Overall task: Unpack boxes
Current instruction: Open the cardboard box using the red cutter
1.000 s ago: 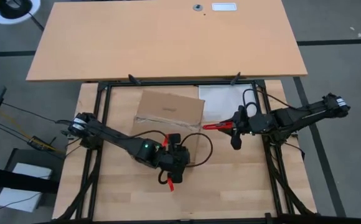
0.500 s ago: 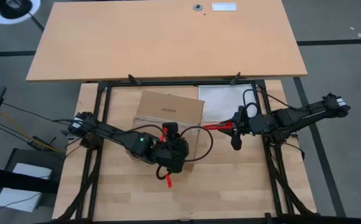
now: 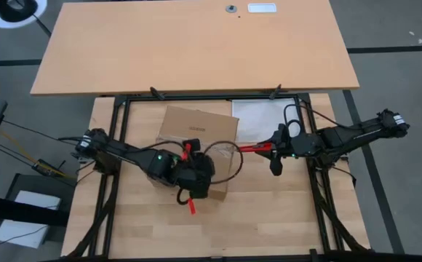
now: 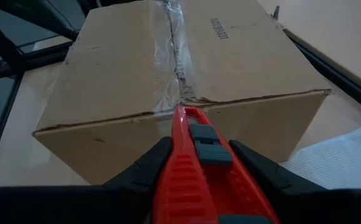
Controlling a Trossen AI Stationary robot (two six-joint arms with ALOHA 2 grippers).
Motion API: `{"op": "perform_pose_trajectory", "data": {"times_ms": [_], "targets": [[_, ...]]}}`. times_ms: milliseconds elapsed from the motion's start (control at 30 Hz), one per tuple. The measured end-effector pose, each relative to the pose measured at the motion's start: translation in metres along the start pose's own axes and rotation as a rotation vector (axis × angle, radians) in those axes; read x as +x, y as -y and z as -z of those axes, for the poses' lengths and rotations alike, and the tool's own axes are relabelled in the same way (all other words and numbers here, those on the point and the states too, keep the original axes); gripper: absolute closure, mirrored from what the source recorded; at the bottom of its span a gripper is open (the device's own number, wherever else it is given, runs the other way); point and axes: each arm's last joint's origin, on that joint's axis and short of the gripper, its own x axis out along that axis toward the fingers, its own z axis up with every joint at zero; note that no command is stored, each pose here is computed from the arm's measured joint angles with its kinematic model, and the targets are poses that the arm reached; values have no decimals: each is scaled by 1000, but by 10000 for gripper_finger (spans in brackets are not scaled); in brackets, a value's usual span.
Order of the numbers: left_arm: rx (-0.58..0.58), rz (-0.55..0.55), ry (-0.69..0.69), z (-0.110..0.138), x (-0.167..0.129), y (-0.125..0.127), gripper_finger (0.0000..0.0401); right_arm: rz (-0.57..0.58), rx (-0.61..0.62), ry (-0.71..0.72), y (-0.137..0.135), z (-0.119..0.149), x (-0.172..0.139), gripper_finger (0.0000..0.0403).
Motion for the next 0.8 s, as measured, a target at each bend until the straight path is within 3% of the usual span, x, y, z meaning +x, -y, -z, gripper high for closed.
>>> {"op": "perform_pose_trajectory", "data": {"times_ms": [133,433,800], "targets": [[-99,-25,3,1,-9,-25,256,-3,0,0,0,0,0,264],[-309,126,-7,10,0,-62,260,-4,1,2,0,0,0,261],[-342,113,32,5,10,-64,260,-5,1,2,0,0,0,264]]}}
